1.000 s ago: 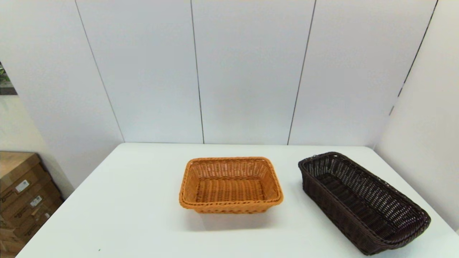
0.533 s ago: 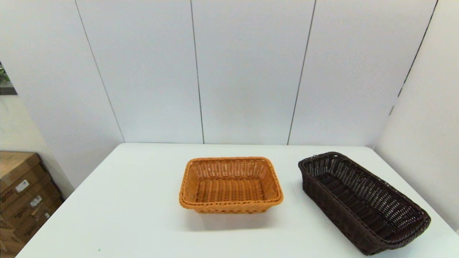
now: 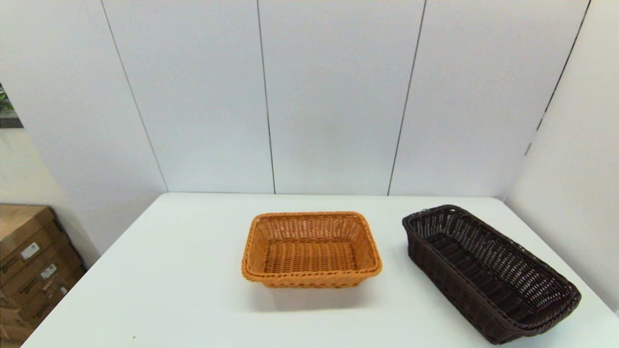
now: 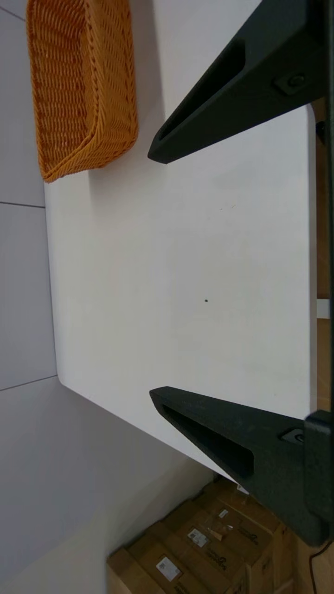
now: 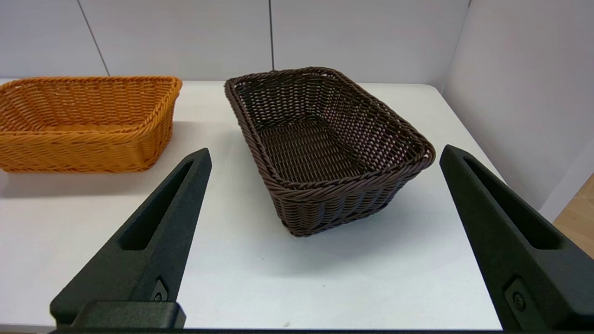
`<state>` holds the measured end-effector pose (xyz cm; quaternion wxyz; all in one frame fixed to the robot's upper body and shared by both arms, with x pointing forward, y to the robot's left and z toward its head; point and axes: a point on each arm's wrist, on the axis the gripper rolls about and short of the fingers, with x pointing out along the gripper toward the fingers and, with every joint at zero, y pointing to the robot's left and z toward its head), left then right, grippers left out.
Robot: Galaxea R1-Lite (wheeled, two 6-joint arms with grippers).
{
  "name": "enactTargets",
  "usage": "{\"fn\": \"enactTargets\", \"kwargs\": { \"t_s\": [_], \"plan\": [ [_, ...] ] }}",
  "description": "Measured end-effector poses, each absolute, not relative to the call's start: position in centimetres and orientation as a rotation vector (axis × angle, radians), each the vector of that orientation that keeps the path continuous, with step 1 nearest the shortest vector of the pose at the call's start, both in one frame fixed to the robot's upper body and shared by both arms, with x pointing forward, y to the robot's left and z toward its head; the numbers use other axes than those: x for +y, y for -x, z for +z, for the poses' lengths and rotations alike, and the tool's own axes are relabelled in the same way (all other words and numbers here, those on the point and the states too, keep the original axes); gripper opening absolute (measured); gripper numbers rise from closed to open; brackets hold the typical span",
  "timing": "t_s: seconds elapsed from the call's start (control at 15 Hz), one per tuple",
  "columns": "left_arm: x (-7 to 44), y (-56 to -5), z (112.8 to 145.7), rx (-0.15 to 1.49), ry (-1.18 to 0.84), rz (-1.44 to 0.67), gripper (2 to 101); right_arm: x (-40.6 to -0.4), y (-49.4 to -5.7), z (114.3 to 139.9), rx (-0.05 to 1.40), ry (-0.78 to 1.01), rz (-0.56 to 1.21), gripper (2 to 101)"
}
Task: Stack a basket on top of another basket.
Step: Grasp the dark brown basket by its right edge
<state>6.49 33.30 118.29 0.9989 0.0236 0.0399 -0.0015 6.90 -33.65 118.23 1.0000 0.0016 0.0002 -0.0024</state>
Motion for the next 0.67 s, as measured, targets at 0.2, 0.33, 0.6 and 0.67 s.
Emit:
{"fn": "enactTargets", "kwargs": {
  "t_s": [0.2, 0.33, 0.6, 0.67],
  "plan": [
    [33.32, -6.78, 118.39, 0.016, -0.030, 0.006, 97.8, -33.65, -6.90, 118.23, 0.000, -0.003, -0.005, 97.7],
    [33.32, -6.89, 118.33, -0.001, -0.011, 0.004, 97.8, -33.64, -6.90, 118.23, 0.000, -0.004, -0.004, 97.7],
    [33.32, -6.91, 118.26, 0.000, -0.006, 0.006, 97.8, -33.65, -6.90, 118.23, 0.000, -0.003, -0.005, 97.7],
    [33.32, -6.91, 118.26, 0.000, -0.006, 0.006, 97.8, -33.65, -6.90, 118.23, 0.000, -0.003, -0.005, 97.7]
  ]
}}
